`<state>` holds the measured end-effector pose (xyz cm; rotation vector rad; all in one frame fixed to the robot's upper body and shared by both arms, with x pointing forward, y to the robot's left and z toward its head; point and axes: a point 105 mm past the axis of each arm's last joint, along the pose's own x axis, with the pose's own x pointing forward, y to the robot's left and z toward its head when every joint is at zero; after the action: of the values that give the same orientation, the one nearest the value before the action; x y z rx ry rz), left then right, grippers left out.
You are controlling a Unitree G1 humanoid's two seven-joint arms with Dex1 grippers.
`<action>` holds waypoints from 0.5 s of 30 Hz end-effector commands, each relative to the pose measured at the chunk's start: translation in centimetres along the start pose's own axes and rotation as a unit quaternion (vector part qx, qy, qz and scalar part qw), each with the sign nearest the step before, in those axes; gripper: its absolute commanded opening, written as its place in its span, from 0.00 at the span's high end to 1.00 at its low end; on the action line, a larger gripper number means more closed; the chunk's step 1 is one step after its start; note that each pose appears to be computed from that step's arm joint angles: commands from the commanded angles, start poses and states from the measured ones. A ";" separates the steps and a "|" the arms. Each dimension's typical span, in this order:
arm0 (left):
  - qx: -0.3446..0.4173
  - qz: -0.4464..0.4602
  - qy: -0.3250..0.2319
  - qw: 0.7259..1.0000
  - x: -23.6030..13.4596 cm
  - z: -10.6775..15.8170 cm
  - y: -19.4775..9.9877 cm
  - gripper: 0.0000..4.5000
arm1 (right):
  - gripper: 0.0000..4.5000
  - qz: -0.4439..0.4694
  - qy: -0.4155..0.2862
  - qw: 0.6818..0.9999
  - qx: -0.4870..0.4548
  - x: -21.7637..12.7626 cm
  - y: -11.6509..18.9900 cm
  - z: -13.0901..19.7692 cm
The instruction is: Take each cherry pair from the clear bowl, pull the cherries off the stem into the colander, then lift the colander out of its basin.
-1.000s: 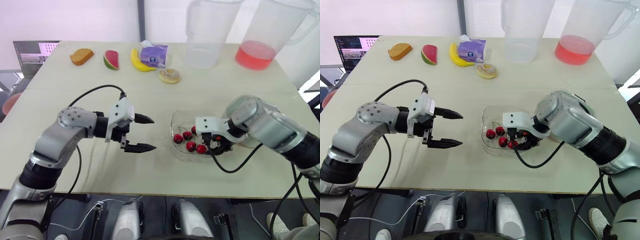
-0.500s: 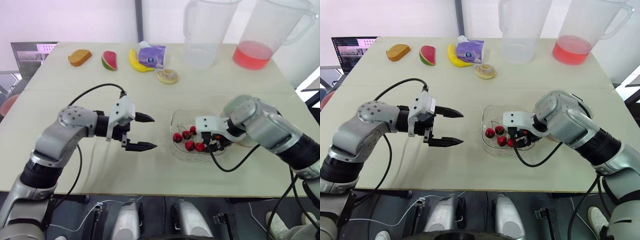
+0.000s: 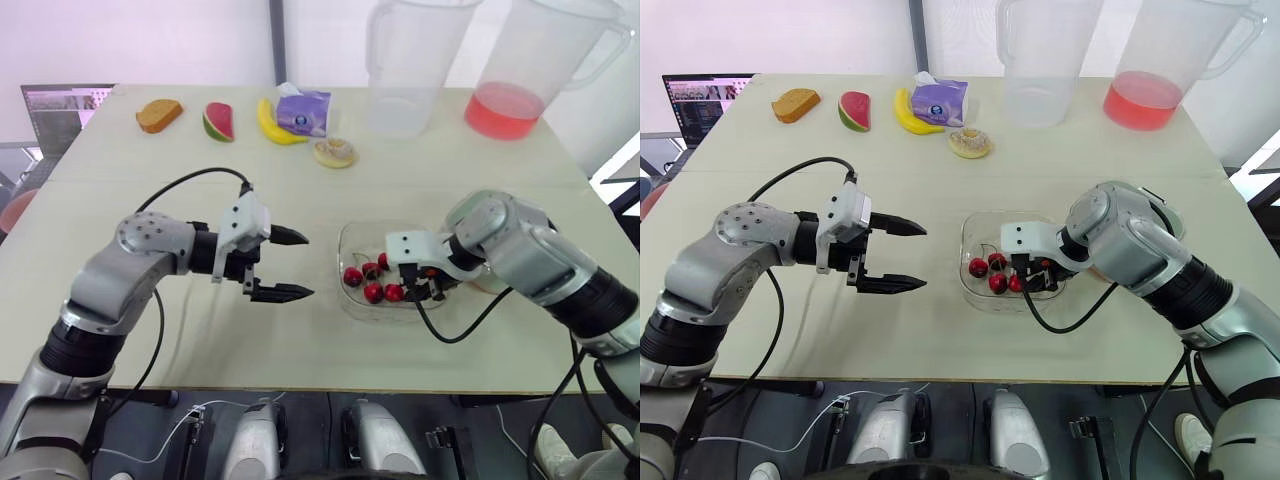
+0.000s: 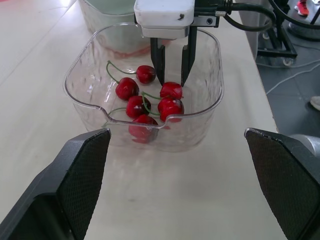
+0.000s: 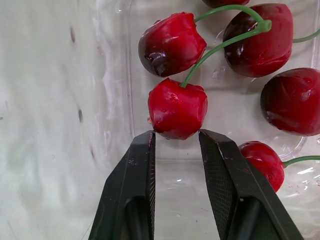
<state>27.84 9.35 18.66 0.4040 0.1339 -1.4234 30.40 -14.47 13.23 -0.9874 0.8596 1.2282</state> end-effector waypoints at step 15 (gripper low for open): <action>0.020 0.007 -0.011 1.000 -0.4 1.0 0.1 0.00 | 0.17 0.007 -0.016 0.999 -0.044 0.3 0.3 1.8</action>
<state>27.92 9.43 18.68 0.4015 0.1340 -1.4191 30.05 -13.04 13.15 -1.0093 0.8233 1.2978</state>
